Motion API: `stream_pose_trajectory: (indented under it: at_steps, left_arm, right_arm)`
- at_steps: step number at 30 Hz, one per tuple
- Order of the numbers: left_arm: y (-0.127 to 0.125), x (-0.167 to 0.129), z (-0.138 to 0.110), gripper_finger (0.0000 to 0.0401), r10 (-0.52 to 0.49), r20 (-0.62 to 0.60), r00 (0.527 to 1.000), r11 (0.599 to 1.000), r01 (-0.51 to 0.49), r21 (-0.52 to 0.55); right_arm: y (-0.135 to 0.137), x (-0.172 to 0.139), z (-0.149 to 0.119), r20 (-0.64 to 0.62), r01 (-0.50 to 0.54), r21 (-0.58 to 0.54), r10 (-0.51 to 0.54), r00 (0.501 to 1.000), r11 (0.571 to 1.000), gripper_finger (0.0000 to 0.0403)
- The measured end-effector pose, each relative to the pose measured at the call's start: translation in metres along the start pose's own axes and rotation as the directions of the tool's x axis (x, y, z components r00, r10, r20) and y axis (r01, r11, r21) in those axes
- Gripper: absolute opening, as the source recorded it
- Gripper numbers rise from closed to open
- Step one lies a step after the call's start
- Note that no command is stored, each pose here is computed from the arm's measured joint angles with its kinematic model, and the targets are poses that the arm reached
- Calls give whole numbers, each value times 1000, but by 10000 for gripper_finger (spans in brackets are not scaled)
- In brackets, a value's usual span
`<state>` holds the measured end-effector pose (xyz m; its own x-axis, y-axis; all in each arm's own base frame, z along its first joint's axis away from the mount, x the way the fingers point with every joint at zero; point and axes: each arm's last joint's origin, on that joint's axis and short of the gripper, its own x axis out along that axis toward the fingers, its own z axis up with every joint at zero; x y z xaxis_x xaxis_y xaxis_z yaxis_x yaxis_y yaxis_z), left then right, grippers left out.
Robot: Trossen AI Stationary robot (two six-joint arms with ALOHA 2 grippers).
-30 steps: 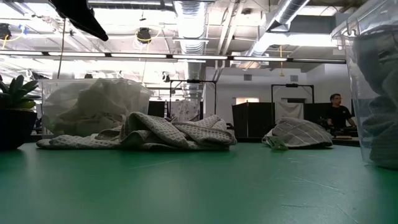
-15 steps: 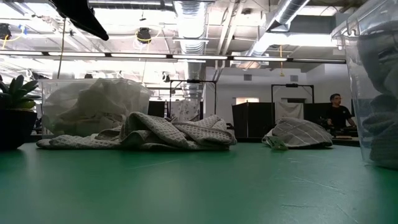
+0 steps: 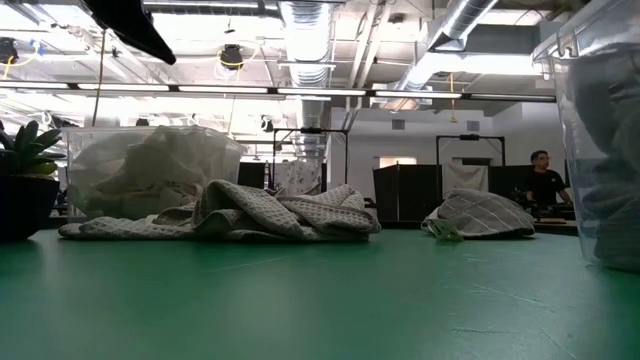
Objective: Sort towels by color in basket
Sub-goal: Put the orange towel into the bottom transparent bin
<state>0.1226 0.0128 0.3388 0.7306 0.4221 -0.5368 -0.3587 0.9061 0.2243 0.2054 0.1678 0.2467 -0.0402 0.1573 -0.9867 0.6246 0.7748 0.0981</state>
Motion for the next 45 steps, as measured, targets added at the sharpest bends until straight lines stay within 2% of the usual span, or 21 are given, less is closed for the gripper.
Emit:
stream_pose_trajectory:
  at_steps: [7, 12, 15, 17, 20, 24, 28, 32, 38, 45]
  left_arm:
    - [0, 0, -1, 196, 0, -10, 1000, 1000, 0, 9]
    - [0, 0, -1, 196, 0, -11, 1000, 1000, 0, 13]
    - [0, 0, -1, 196, 0, -11, 1000, 1000, 0, 13]
    - [0, 0, -1, 196, 0, -12, 1000, 1000, 0, 11]
    - [0, 0, -1, 196, 0, -12, 1000, 1000, 0, 11]
    - [0, 0, -2, 196, 0, -17, 1000, 1000, 0, 8]
    - [0, 0, -2, 196, 0, -17, 1000, 1000, 0, 12]
    - [0, 0, -2, 196, 0, -17, 1000, 1000, 0, 12]
    - [0, 0, -2, 196, 0, -16, 1000, 1000, 0, 12]
    - [0, 0, -2, 196, 0, -16, 1000, 1000, 1, 7]
  right_arm:
    - [4, -54, -14, -7, -5, 40, 5, 1000, 999, 156]
    - [-5, -78, -29, -14, 90, 99, -90, 996, 991, 156]
    - [-7, -80, -32, 119, 91, 80, -100, 988, 993, 156]
    - [-9, -76, -30, 192, 103, 117, -125, 973, 988, 156]
    - [-14, -63, -25, 206, 158, 159, -189, 960, 975, 156]
    - [-22, -43, -23, 195, 250, 136, -274, 942, 959, 156]
    - [-30, -41, -26, 198, 266, 103, -281, 939, 959, 156]
    - [-34, -45, -29, 204, 251, 63, -258, 944, 966, 146]
    - [-31, -52, -37, 216, 193, 83, -206, 954, 978, 104]
    - [-22, -67, -54, 207, 71, 178, -108, 972, 981, 91]
